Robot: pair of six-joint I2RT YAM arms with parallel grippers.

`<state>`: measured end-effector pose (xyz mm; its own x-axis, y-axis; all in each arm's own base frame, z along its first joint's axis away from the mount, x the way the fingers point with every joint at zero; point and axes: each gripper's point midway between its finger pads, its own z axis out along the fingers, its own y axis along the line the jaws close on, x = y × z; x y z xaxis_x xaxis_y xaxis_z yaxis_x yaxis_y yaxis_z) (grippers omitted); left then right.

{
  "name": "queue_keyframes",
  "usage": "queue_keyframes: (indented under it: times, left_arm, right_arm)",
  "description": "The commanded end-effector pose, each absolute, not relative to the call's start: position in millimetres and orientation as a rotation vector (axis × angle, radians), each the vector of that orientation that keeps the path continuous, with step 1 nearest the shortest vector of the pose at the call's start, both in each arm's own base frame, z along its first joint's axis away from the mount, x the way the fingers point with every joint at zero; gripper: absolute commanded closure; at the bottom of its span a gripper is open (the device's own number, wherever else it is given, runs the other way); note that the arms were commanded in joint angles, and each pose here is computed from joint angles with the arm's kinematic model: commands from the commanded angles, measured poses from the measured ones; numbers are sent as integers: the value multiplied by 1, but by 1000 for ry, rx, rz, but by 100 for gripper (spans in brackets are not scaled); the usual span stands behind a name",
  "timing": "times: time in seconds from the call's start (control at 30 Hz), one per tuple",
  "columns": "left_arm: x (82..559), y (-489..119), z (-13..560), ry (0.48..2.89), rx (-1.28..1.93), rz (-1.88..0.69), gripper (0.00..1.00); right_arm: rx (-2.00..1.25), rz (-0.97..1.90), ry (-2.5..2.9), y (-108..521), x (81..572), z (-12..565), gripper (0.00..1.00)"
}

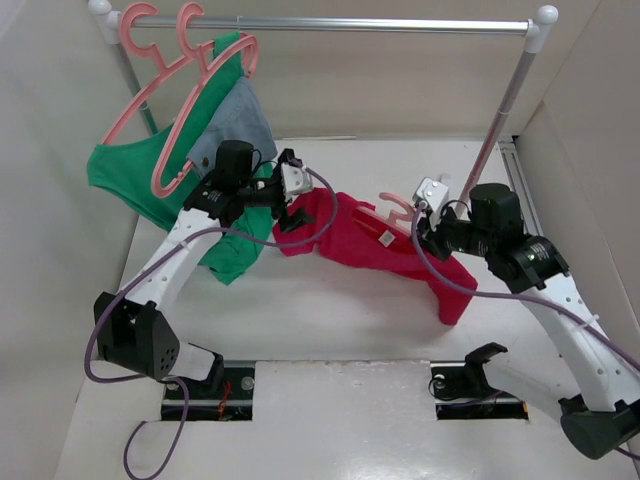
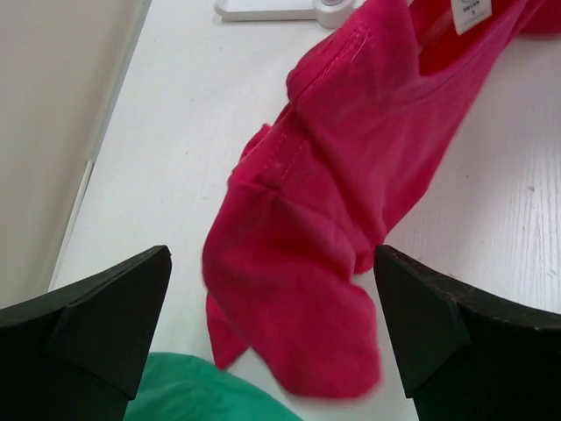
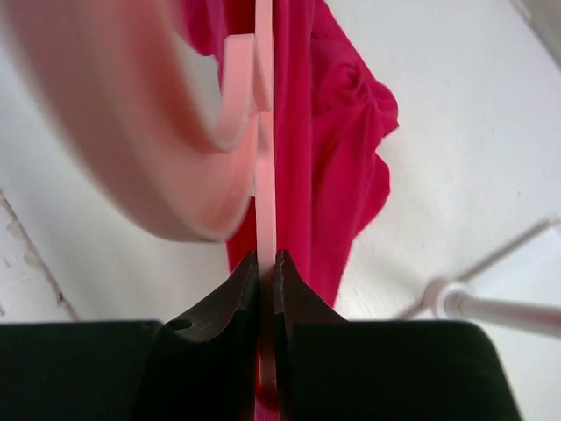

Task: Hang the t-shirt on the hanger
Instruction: Place tshirt on hanger

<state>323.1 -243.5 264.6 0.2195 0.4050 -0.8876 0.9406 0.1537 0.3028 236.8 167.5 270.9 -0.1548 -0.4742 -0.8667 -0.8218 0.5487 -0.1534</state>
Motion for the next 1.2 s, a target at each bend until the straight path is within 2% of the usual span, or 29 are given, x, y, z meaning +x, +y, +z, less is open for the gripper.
queue_keyframes:
  times: [0.0,0.3,0.53,0.8,0.83,0.87,0.9,0.93,1.0,1.17]
  left_arm:
    - [327,-247,285,1356,1381,-644,0]
    - [338,-250,341,1310,1254,-629,0]
    - [359,-240,318,1315,1285,-443,0]
    - [365,-231,316,1314,1297,-399,1]
    - [361,-231,312,1305,1327,-403,11]
    - [354,-234,308,1292,1361,-436,33]
    - [346,-234,298,1319,1387,-469,62]
    - [345,-233,295,1326,1398,-470,100]
    - [338,-232,286,1359,1410,-503,100]
    - [354,-209,254,1493,1372,-392,100]
  right_arm:
    - [-1014,429,1777,164,241,309,100]
    - [-899,355,1893,134,250,367,100]
    - [-1125,517,1688,159,214,394,100]
    - [-1160,512,1728,153,201,382,100]
    - [-1160,512,1728,153,201,382,100]
    - [-1160,512,1728,153,201,382,100]
    - [-1151,490,1723,150,202,386,100]
    - [-1141,464,1716,148,204,391,100]
    - [-1113,411,1732,139,207,394,100]
    - [-1116,374,1714,134,204,409,100]
